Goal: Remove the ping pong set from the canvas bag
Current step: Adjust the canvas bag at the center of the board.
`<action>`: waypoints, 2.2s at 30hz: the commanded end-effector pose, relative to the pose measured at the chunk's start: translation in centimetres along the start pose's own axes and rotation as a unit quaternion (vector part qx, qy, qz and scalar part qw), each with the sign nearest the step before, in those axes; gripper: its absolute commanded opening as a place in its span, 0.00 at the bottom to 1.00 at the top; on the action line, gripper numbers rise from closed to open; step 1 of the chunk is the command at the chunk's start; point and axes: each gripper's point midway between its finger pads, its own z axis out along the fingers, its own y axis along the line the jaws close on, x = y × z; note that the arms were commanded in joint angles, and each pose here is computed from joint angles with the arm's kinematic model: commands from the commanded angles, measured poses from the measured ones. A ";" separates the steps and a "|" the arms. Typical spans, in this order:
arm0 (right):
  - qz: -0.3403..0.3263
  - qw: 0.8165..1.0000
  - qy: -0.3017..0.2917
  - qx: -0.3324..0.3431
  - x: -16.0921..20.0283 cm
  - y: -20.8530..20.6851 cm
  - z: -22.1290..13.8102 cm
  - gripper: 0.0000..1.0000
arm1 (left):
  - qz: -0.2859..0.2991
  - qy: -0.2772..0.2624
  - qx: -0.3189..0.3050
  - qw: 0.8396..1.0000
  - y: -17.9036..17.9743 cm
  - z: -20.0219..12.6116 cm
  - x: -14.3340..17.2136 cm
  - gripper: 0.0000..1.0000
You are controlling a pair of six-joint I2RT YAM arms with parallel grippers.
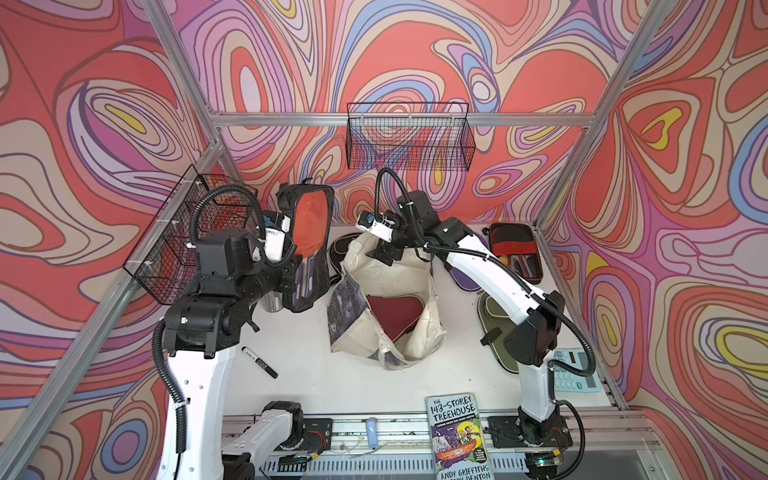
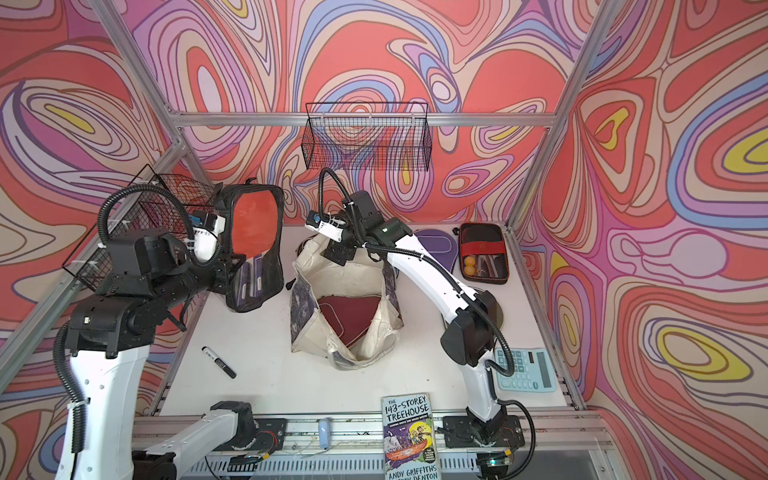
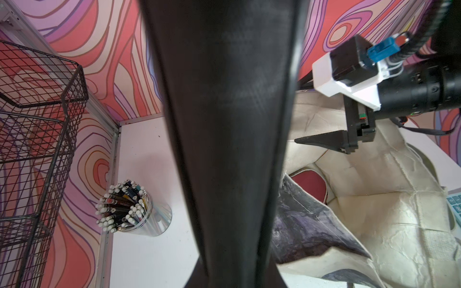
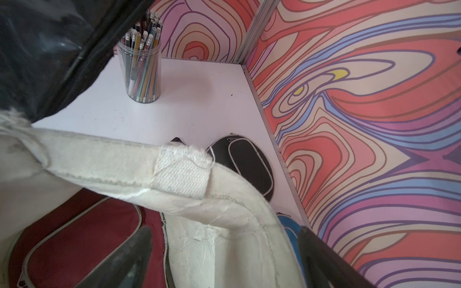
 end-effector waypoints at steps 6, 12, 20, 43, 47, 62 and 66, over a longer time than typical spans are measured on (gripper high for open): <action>-0.071 0.997 -0.009 -0.003 -0.1 -0.2 1.4 0.98 | 0.036 -0.023 -0.030 0.999 0.9 -1.1 -1.3 0.00; -0.102 0.995 0.005 -0.016 1.3 -0.4 4.0 0.98 | 0.027 -0.004 -0.014 1.000 0.9 2.3 -0.1 0.00; -0.118 0.992 -0.005 -0.042 2.2 -0.8 4.9 0.98 | 0.016 0.019 0.021 0.999 0.4 6.0 1.0 0.00; -0.002 0.999 0.026 -0.044 5.8 0.0 -2.5 0.00 | -0.020 0.044 -0.006 0.999 1.7 9.3 3.8 0.00; -0.002 1.000 -0.007 -0.018 4.1 0.4 -5.4 0.00 | -0.029 0.059 -0.028 0.997 2.8 10.5 4.1 0.00; 0.025 0.995 0.042 0.082 7.6 1.2 -10.7 0.00 | -0.052 0.113 -0.046 0.991 5.6 16.4 5.3 0.00; 0.030 0.996 0.044 0.078 7.8 1.3 -10.5 0.00 | -0.046 0.134 -0.063 0.988 6.8 19.0 6.0 0.00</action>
